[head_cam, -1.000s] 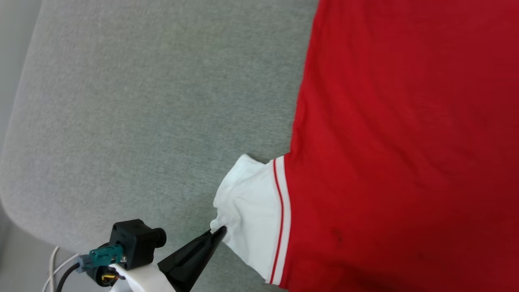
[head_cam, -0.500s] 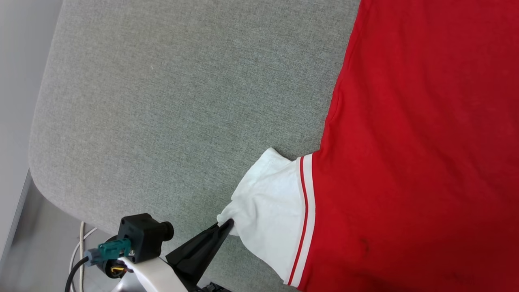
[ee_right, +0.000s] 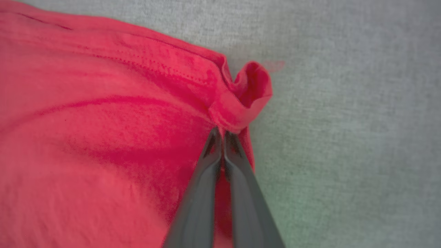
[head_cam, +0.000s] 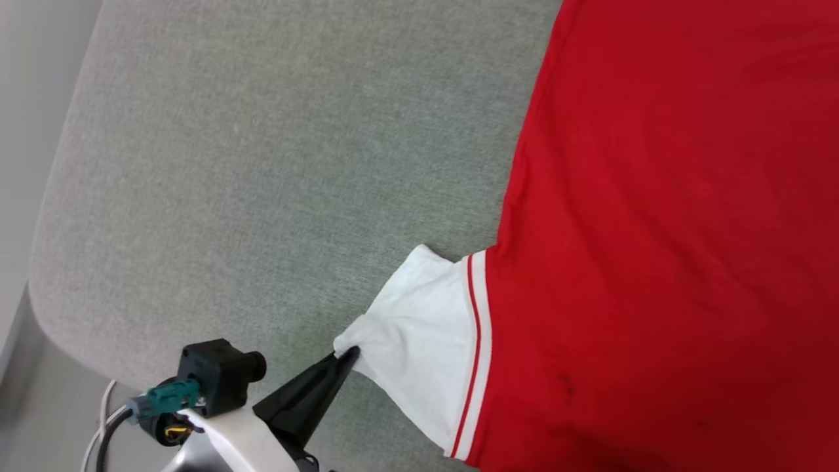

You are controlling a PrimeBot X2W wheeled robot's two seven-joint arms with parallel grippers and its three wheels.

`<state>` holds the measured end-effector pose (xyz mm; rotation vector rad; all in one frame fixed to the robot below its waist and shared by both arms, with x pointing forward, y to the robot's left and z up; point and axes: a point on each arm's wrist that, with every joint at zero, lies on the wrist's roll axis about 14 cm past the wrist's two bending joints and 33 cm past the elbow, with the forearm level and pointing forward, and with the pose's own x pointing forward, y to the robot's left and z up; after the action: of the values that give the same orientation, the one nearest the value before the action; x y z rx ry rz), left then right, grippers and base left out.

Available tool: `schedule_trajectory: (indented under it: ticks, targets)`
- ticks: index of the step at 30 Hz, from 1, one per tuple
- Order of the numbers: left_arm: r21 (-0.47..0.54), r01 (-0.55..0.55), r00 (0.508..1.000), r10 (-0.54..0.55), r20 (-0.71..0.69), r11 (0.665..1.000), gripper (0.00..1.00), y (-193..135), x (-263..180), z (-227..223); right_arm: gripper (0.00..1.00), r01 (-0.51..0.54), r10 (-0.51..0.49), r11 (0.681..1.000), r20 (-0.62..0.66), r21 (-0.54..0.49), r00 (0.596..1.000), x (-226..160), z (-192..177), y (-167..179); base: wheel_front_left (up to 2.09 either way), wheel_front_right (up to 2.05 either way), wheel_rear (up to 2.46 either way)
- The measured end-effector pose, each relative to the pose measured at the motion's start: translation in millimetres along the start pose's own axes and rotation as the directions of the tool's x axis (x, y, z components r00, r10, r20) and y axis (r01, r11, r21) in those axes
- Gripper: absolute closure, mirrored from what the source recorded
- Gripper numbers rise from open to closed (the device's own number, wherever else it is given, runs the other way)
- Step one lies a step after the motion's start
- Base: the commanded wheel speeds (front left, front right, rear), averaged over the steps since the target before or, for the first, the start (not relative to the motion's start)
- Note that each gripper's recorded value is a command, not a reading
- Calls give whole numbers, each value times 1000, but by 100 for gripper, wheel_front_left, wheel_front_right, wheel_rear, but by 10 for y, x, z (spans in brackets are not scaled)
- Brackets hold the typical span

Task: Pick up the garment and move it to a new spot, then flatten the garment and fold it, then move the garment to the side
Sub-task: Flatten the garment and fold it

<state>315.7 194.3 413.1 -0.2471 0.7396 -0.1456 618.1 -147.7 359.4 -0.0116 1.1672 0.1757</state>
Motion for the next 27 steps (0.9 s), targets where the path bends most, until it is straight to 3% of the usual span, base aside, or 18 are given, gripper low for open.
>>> schedule_trajectory:
  ticks: [16, 27]
  targets:
    - [-19, 41, 992, -39, 119, 999, 100, -77, -140, 149, 100, -8, 14, 994, -60, 110, 998, -807, -1349, -414, 0, 0, 0]
    - [5, 131, 967, -129, 218, 991, 100, -376, -179, 337, 100, -10, 15, 981, -24, 196, 1000, -1518, -2315, -624, 0, 0, 0]
